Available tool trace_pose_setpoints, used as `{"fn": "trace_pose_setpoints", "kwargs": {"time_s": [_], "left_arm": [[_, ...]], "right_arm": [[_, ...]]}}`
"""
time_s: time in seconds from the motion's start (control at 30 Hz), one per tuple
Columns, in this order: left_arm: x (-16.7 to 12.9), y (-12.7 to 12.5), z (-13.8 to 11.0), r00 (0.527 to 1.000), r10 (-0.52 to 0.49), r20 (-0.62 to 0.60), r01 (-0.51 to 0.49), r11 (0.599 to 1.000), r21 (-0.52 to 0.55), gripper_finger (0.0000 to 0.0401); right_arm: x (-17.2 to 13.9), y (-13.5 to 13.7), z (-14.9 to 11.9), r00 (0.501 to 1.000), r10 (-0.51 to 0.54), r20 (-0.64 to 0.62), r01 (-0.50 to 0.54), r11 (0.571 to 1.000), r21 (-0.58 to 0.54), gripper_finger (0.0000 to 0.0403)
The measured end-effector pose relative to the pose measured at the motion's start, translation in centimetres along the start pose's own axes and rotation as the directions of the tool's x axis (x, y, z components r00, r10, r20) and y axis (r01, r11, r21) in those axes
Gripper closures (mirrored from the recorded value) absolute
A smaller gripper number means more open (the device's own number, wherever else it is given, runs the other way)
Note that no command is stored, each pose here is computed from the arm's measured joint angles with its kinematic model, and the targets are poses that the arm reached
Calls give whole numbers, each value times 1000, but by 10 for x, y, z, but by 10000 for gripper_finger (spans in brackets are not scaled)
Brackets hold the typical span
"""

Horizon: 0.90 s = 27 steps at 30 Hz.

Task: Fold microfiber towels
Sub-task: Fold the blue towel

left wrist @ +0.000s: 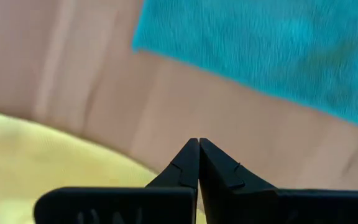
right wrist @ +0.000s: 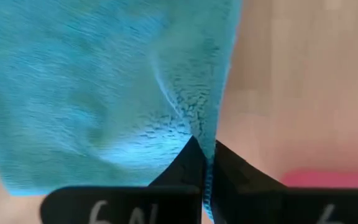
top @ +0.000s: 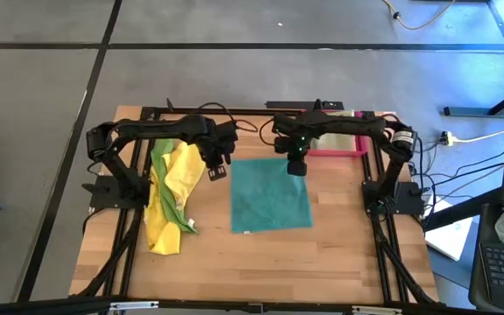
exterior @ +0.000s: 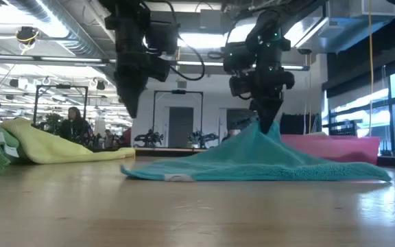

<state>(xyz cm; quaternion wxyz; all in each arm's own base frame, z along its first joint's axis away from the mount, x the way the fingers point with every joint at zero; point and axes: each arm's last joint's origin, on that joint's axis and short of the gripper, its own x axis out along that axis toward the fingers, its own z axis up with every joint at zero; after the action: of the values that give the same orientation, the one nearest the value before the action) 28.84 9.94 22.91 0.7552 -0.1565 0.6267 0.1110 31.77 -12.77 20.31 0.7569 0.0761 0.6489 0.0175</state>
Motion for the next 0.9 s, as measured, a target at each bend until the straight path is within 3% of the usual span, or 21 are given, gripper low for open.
{"fn": "trace_pose_setpoints", "kwargs": {"time_s": [0.1,0.33,0.6,0.77,0.9], "left_arm": [[0,3,5,999,1,52,-1,1000,-5,401],[-4,18,20,979,-5,203,3,1000,10,401],[-12,41,34,903,-206,377,181,978,101,400],[-6,45,41,875,-275,399,226,960,166,370],[14,49,45,891,-283,355,245,958,149,332]], "right_arm": [[-1,-1,1,998,54,30,-54,998,-11,392],[4,-1,2,998,54,17,-54,998,-13,392],[6,4,0,999,-15,-43,14,1000,-16,392],[6,2,-1,984,-153,-87,160,984,79,391],[6,1,1,985,-160,-68,167,979,116,391]]}}
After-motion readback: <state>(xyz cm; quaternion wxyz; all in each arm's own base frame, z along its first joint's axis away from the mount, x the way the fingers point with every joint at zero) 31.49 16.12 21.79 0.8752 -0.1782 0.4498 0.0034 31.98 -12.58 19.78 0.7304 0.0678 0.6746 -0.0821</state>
